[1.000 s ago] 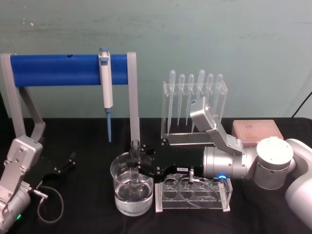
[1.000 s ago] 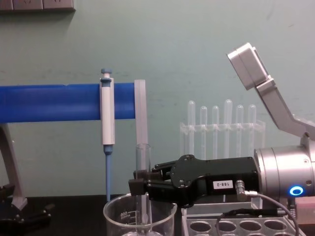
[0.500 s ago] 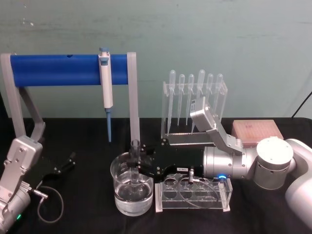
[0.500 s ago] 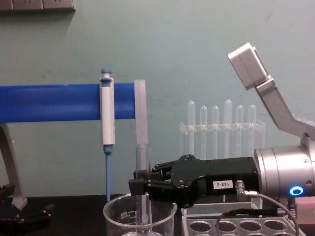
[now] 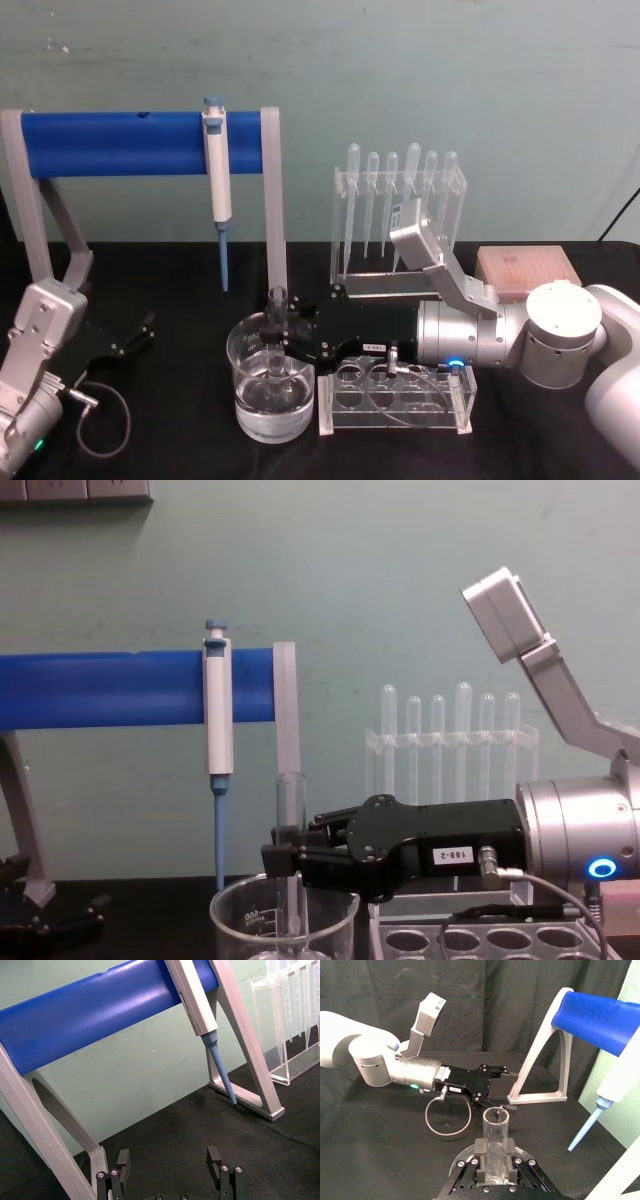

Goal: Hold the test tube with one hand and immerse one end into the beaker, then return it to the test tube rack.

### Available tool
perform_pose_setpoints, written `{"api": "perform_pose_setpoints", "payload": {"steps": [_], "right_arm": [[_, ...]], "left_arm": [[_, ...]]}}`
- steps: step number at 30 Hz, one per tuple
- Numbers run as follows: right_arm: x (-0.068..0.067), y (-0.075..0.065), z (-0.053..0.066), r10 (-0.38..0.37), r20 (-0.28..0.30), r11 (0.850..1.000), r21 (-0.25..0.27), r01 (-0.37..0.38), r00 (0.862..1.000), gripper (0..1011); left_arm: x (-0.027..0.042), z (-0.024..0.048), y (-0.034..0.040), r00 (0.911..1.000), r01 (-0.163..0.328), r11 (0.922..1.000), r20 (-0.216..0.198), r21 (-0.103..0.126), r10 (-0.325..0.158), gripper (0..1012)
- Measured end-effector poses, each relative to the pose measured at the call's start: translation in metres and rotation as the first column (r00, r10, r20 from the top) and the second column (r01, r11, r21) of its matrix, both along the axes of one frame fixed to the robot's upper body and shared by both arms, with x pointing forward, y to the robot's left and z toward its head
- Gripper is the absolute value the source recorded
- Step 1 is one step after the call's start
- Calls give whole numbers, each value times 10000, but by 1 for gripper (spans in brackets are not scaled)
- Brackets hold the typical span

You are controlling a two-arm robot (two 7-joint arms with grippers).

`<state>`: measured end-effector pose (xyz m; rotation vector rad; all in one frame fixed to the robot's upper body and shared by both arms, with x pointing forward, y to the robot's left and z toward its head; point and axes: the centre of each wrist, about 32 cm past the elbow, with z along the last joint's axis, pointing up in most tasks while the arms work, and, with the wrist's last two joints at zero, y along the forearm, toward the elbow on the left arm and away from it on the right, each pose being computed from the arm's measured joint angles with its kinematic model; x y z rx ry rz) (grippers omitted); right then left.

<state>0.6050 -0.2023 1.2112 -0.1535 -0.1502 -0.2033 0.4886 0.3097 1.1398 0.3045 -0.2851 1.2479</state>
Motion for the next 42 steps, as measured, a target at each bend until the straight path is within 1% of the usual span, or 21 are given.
{"api": "perform_pose_setpoints", "payload": {"steps": [42], "right_arm": [[0, 0, 0, 0, 0, 10000, 1, 0, 10000, 226]], "left_arm": [[0, 0, 0, 10000, -1, 10000, 0, 0, 1, 1000]]}}
